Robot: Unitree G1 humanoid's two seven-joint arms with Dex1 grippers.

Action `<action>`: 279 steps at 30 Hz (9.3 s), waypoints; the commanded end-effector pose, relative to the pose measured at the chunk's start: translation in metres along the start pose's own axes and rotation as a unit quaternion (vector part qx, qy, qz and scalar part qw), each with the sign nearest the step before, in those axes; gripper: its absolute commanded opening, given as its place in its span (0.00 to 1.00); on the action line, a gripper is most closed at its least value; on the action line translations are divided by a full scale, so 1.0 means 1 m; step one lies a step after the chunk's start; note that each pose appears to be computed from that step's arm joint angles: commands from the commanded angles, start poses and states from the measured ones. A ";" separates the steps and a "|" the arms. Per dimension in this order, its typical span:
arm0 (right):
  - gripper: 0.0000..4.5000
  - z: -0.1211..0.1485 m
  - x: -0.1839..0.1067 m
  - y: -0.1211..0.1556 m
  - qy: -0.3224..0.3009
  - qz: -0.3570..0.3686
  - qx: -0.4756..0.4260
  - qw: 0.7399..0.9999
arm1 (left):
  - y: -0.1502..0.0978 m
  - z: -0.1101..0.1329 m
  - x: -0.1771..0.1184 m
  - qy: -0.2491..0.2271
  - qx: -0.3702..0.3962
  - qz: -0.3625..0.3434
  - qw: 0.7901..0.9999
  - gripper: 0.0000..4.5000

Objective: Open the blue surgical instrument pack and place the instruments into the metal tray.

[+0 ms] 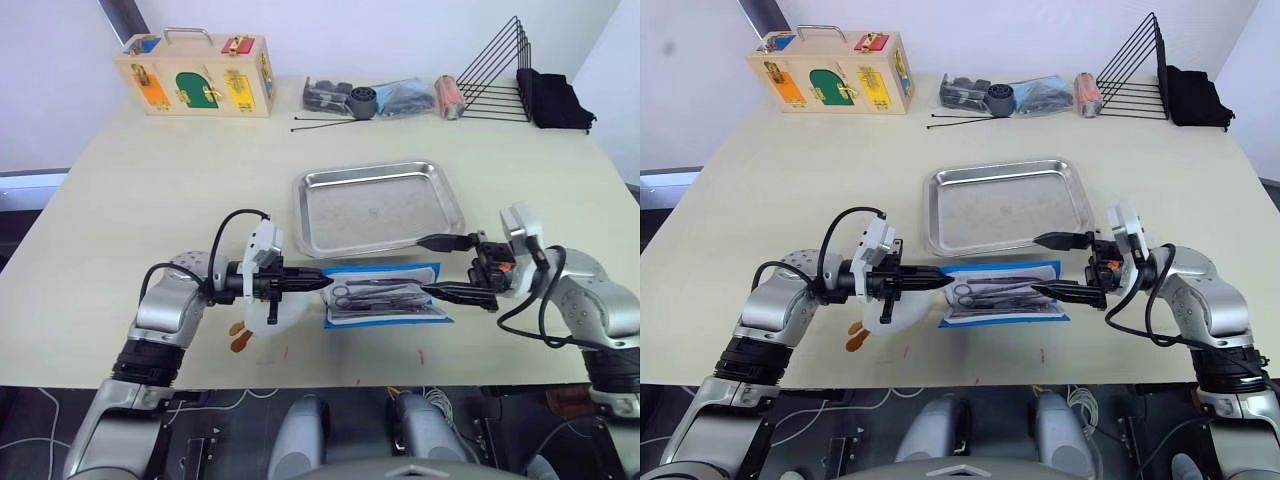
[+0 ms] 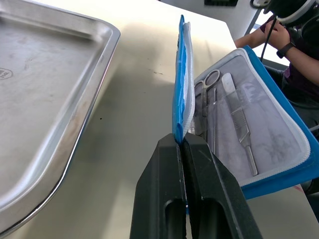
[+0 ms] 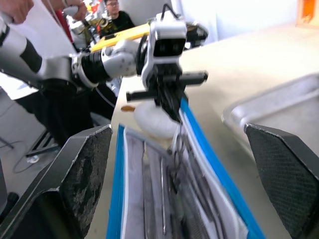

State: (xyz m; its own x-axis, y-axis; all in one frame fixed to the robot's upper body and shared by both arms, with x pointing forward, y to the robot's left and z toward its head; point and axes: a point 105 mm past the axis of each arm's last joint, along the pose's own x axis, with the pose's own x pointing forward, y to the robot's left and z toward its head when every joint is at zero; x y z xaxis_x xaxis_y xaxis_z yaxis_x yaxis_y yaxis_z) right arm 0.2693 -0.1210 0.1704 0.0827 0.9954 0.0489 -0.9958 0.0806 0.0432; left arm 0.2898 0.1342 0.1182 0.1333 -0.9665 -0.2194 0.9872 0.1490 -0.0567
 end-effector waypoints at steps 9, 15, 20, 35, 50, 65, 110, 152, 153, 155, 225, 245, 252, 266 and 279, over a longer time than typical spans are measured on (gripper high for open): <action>0.13 -0.018 -0.012 0.014 0.054 0.025 0.011 0.998 | 0.001 0.003 0.005 0.004 0.018 -0.013 1.000 0.00; 0.01 -0.041 -0.017 0.020 0.107 0.037 0.011 0.993 | 0.002 0.000 0.006 0.009 0.010 -0.009 1.000 0.00; 0.01 -0.066 -0.021 0.034 0.142 0.051 0.027 0.988 | 0.008 -0.015 0.008 0.044 -0.017 0.011 0.999 0.00; 0.01 -0.107 -0.024 0.047 0.203 0.056 0.030 0.977 | 0.033 -0.038 0.020 0.125 -0.039 0.052 0.990 0.00; 0.01 -0.108 -0.026 0.047 0.205 0.043 0.026 0.977 | 0.033 -0.044 0.034 0.134 -0.056 0.027 0.989 0.00; 0.01 -0.117 -0.032 0.044 0.220 0.022 0.021 0.975 | 0.033 -0.042 0.028 0.106 -0.072 0.044 0.991 0.00; 0.34 -0.113 -0.042 0.044 0.221 0.012 0.034 0.975 | 0.031 -0.012 0.009 0.006 -0.006 0.077 0.997 0.40; 1.00 -0.079 -0.006 -0.018 0.121 0.036 -0.139 0.982 | -0.060 0.077 -0.041 0.005 0.188 -0.093 0.978 0.98; 1.00 -0.080 -0.006 -0.019 0.122 0.035 -0.139 0.982 | -0.062 0.078 -0.041 0.004 0.186 -0.097 0.978 0.98; 1.00 -0.082 -0.004 -0.021 0.122 0.032 -0.138 0.982 | -0.065 0.080 -0.040 0.002 0.182 -0.104 0.978 0.98; 1.00 -0.137 0.007 -0.020 0.192 0.033 -0.062 0.979 | 0.041 -0.021 0.036 0.085 0.096 -0.013 0.992 0.12; 1.00 -0.138 0.009 -0.018 0.184 0.030 -0.059 0.981 | 0.040 -0.035 0.041 0.159 0.080 -0.020 0.984 0.12; 1.00 -0.139 0.010 -0.017 0.182 0.029 -0.059 0.981 | 0.038 -0.039 0.041 0.173 0.068 -0.023 0.982 0.12; 1.00 -0.137 0.013 -0.019 0.171 0.022 -0.063 0.983 | 0.043 -0.043 0.044 0.174 0.062 0.004 0.983 0.12; 1.00 -0.138 0.013 -0.018 0.170 0.020 -0.059 0.984 | 0.042 -0.045 0.045 0.177 0.058 0.006 0.982 0.33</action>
State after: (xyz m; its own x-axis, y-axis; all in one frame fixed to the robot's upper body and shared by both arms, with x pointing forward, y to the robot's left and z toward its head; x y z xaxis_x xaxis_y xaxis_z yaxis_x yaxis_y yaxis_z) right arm 0.2936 -0.1042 0.0573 0.0734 0.9701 -0.2314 -0.9873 0.0379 -0.1544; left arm 0.3389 0.1027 0.0814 0.1446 -0.8618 -0.4863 0.9888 0.1072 0.1041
